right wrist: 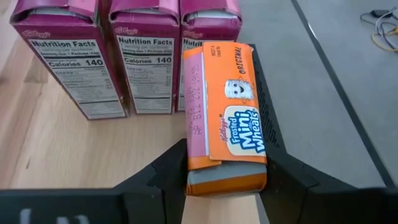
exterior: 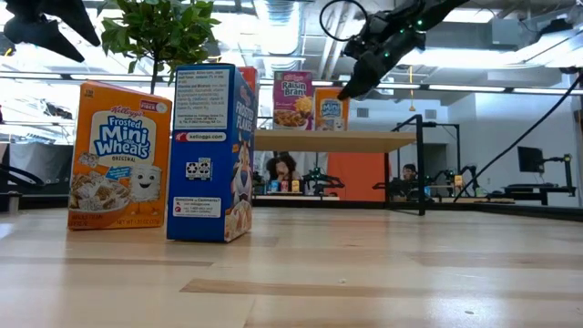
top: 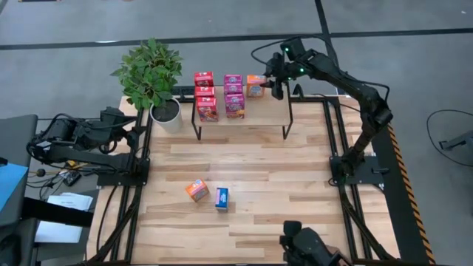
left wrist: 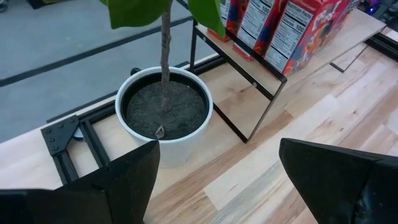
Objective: Stack cereal on shelf
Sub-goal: Put the top orange cereal box on the shelf
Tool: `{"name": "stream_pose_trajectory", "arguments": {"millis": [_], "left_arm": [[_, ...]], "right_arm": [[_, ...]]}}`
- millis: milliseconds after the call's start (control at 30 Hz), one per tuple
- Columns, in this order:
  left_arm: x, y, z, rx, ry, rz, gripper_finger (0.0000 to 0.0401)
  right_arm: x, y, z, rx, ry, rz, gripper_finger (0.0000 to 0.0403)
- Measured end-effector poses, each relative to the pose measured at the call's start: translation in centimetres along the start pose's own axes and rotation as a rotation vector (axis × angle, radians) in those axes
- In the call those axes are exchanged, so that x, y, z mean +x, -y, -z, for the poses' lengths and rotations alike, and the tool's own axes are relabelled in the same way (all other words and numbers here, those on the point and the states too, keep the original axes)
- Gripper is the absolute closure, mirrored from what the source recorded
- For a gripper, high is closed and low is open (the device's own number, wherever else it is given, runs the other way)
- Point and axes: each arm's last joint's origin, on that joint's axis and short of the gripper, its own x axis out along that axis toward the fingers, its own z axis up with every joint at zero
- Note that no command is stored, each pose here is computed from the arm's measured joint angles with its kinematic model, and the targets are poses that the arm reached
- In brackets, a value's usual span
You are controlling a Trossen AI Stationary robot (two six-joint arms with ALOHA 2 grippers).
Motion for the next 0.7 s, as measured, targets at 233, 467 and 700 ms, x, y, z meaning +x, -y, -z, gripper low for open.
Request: {"name": "stream_pose_trajectory", "arguments": {"millis": [233,467,700], "left_arm": [[0.0,-0.1,0.1,0.005,-0.001,-0.013,0.0080],[0.0,-0.2,0.1,0.009,-0.003,-0.021,0.0080],[0.0,-0.2,0.2,0.014,-0.006,-0.025,0.0080]], "right_arm": [[-0.6,0.3,0.5,0.040,-0.024,0.013,0.0184],[-0.4,0.1,0.7,0.049,-0.042,-0.002,0.0144],[-1.3,0.4,-0.4,0.028,-0.031,0.046,0.0143]]}}
